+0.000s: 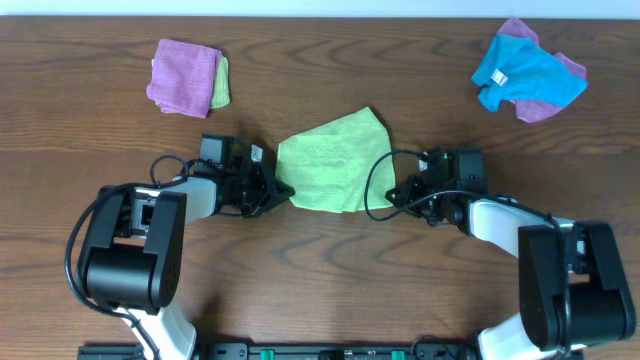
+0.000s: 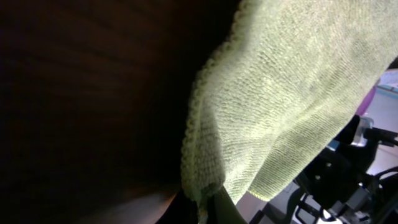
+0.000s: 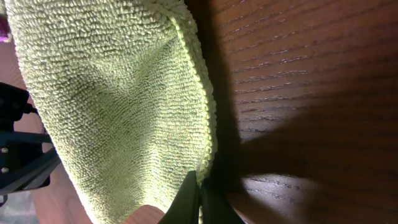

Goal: Fold the cloth

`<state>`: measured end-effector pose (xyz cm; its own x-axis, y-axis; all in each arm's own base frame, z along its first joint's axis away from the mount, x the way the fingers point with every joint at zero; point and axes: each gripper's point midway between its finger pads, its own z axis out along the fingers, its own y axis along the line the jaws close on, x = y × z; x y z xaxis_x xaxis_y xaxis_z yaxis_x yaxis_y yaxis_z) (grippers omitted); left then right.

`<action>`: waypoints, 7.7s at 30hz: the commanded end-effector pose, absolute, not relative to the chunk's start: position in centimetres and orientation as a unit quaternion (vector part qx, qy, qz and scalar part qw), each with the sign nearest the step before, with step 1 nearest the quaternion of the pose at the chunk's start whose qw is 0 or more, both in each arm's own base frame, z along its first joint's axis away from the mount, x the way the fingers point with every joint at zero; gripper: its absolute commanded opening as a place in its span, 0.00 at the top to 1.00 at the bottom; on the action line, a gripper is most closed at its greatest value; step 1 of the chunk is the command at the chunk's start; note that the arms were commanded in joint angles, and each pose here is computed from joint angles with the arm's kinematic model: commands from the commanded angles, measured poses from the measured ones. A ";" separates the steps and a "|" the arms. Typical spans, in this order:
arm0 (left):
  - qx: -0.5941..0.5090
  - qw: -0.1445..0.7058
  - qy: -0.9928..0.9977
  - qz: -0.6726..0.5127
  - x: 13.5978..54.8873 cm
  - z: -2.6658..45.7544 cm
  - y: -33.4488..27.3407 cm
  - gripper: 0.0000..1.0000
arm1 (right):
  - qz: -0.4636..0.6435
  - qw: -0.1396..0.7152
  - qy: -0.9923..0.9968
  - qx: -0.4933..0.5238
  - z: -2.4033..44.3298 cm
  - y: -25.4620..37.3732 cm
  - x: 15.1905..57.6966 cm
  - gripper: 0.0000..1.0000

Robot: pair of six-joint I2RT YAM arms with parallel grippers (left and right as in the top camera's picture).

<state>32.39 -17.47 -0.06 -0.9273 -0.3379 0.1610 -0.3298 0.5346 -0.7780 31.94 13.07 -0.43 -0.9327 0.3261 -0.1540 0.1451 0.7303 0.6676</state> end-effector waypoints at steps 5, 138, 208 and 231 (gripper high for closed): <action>-0.169 0.014 0.883 -0.438 32.2 -0.8 -17.4 0.94 | 0.346 0.108 0.922 0.132 -1.4 13.4 30.6 0.99; -0.065 -0.137 0.903 -0.402 19.9 6.6 -12.3 0.94 | 0.238 0.079 0.968 0.006 5.7 7.9 20.2 0.99; -0.259 0.181 0.877 -0.361 41.0 2.7 -10.3 0.29 | 0.162 0.318 0.932 0.059 2.4 7.4 37.6 0.69; -0.210 0.148 0.895 -0.365 41.8 6.2 -13.8 0.94 | 0.248 0.242 0.917 0.195 6.5 8.6 32.8 0.34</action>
